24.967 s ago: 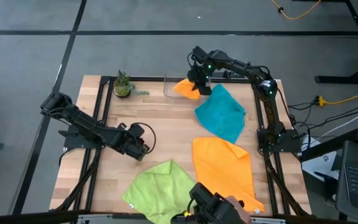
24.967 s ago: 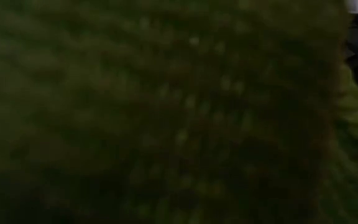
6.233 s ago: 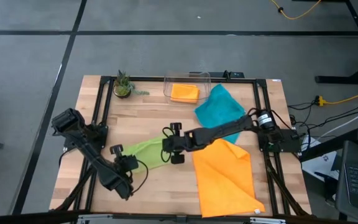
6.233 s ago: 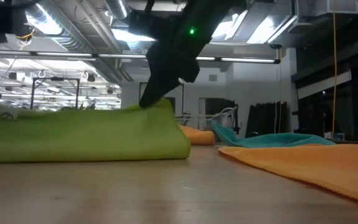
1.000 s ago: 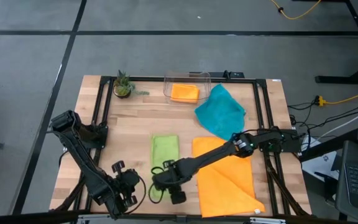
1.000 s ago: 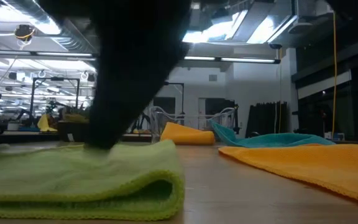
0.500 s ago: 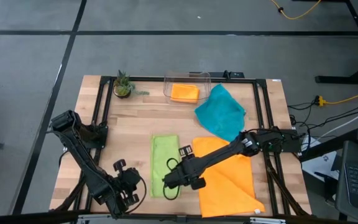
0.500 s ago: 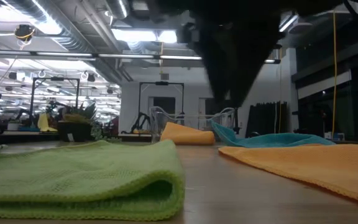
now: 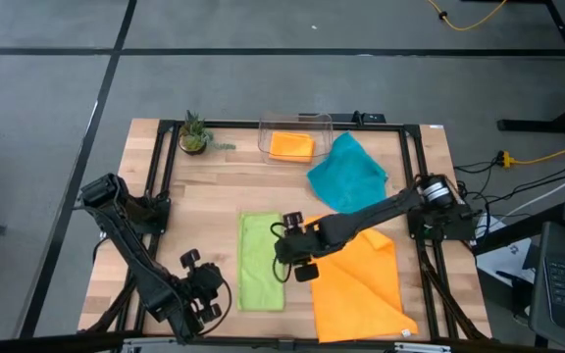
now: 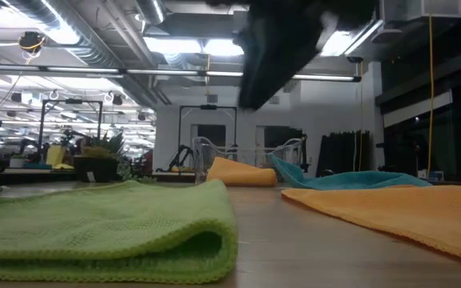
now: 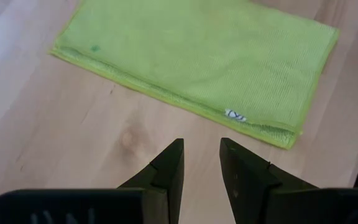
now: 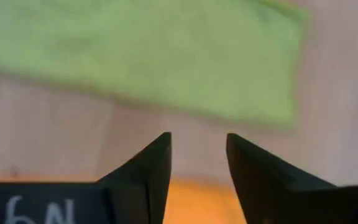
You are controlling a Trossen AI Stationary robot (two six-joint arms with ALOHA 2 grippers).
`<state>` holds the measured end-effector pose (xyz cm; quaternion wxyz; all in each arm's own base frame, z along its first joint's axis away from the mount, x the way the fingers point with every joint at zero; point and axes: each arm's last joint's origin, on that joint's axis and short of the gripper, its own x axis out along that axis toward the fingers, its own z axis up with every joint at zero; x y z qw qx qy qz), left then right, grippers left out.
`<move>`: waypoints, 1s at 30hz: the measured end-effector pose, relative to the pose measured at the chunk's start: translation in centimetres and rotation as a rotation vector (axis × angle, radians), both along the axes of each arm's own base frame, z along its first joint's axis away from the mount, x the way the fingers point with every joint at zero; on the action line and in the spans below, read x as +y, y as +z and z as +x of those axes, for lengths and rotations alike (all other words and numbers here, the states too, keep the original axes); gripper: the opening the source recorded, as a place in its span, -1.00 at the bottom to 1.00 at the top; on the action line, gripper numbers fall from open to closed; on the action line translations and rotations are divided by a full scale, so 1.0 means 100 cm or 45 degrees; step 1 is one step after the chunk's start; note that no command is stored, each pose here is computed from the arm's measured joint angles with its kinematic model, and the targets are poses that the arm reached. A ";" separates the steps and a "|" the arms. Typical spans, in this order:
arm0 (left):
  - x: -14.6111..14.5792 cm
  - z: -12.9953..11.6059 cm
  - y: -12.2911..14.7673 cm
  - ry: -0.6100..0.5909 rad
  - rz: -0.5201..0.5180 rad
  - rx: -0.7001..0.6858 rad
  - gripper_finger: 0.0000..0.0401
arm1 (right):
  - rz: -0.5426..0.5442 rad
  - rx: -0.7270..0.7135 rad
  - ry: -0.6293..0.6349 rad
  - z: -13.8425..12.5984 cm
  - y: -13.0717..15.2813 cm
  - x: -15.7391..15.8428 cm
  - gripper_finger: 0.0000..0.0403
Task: Fold microfiber towels
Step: Fold the green microfiber cloth
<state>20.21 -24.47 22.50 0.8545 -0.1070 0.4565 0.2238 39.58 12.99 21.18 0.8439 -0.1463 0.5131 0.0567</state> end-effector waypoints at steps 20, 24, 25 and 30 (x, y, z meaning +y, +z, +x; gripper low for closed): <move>0.001 0.003 0.000 0.012 -0.007 -0.008 -0.51 | 0.435 -0.411 0.070 0.039 -0.118 -0.037 -0.24; 0.001 0.003 0.000 0.013 -0.010 -0.010 -0.51 | 0.497 -0.425 0.168 0.060 -0.122 -0.053 -0.30; 0.001 0.003 0.000 0.013 -0.011 -0.011 -0.51 | 0.492 -0.437 0.171 0.064 -0.122 -0.057 -0.32; 0.001 0.003 0.000 0.015 -0.019 -0.013 -0.51 | 0.471 -0.453 0.130 0.074 -0.110 -0.071 -0.38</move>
